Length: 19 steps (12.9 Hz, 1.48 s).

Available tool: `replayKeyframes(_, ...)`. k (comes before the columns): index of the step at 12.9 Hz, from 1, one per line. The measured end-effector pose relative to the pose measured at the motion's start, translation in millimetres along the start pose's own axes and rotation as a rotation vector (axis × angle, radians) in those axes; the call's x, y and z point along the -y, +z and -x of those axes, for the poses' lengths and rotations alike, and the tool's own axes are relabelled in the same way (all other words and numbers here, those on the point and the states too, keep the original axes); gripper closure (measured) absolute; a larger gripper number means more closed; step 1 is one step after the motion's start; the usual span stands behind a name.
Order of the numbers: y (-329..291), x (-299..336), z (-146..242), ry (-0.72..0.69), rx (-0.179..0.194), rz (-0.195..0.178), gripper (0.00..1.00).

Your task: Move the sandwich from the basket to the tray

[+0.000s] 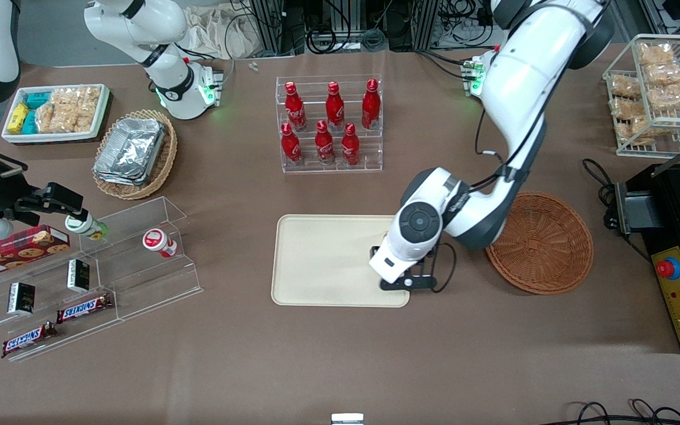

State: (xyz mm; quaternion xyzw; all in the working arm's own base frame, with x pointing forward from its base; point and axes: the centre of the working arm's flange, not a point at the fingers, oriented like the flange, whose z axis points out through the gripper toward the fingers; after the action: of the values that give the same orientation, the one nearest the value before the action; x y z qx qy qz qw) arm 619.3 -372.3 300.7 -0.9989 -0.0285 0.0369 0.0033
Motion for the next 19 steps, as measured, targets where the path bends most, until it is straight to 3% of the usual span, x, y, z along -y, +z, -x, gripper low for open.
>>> replayKeyframes(2,-55.3,42.4,-11.4,-0.059,-0.008,-0.026,0.00)
replayKeyframes(7,-174.4,129.7,-15.8,-0.178,-0.094,-0.029,0.00)
replayKeyframes(11,-188.1,174.0,0.2,-0.191,-0.080,-0.050,0.00)
replayKeyframes(15,-208.3,255.0,31.2,-0.080,-0.092,-0.073,0.00)
replayKeyframes(19,-240.1,363.8,41.7,-0.020,-0.106,-0.036,0.00)
